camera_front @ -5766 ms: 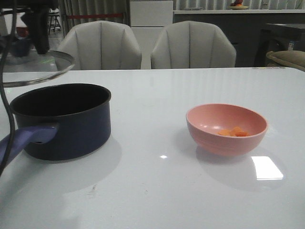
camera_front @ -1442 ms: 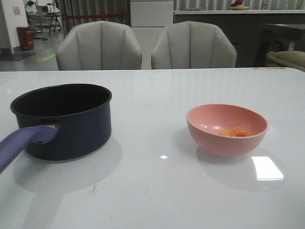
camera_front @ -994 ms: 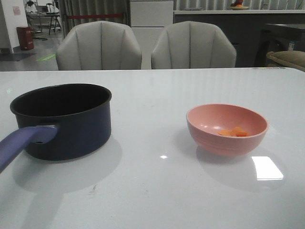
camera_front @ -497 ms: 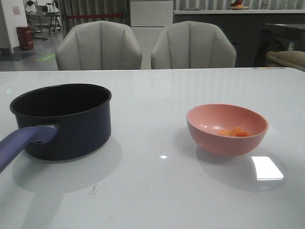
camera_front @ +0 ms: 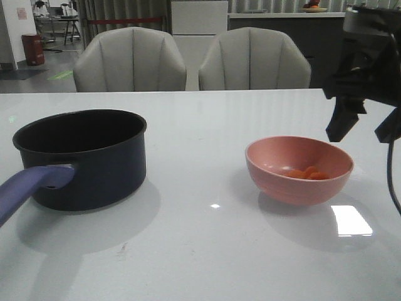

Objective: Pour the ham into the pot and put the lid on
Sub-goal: 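Lower the right gripper to the pink bowl rim and grasp it, then lift the pink bowl and carry it over the saucepan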

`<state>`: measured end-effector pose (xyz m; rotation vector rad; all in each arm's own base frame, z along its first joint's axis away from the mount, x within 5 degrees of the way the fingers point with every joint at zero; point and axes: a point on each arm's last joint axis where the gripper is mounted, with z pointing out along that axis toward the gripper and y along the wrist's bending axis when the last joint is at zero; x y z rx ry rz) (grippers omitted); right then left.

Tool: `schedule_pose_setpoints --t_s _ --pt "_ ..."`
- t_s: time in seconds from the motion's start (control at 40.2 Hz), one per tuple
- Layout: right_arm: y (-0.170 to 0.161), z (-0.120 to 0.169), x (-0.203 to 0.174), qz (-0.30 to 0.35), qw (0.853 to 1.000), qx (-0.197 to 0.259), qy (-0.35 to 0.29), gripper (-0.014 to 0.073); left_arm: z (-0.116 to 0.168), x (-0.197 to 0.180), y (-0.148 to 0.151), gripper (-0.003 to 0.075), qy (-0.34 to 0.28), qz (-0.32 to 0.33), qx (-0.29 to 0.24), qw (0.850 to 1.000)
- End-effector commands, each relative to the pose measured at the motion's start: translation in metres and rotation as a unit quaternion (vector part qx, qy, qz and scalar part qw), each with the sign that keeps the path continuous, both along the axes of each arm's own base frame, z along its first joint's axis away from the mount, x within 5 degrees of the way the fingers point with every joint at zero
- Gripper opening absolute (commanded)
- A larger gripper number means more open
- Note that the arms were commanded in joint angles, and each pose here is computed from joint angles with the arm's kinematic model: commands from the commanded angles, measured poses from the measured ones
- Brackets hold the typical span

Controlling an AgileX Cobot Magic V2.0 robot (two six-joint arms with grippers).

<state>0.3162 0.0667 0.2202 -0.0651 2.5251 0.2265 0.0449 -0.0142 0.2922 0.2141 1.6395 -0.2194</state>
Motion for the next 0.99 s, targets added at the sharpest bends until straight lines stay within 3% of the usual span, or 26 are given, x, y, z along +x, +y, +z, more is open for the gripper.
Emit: schedule_pose_setpoints --t_s 0.0,0.249,0.472,0.522,0.795,0.969 --pt "0.003 0.016 0.018 -0.004 0.999 0.009 -0.038 0.0558 0.015 0.0 0.0 0.0637 -0.045 -0.001 -0.015 0.999" --pt "0.008 -0.005 0.039 -0.005 1.0 0.008 -0.006 0.0531 0.015 0.0 0.0 0.0637 -0.045 -0.001 -0.015 0.999" --pt "0.012 -0.015 0.045 -0.02 0.999 0.034 0.024 0.0121 0.015 0.0 0.0 0.0637 -0.045 -0.001 -0.015 0.999" --pt "0.012 -0.015 0.046 -0.023 0.999 0.039 0.025 0.0153 0.015 0.0 0.0 0.0637 -0.045 -0.001 -0.015 0.999" --pt "0.011 -0.01 0.049 -0.02 0.999 0.034 0.006 0.0137 0.015 0.0 0.0 0.0637 -0.045 -0.001 -0.015 0.999" --pt "0.02 0.023 0.053 0.006 0.999 0.035 -0.032 0.0137 0.015 0.0 0.0 0.0637 -0.045 -0.001 -0.015 0.999"
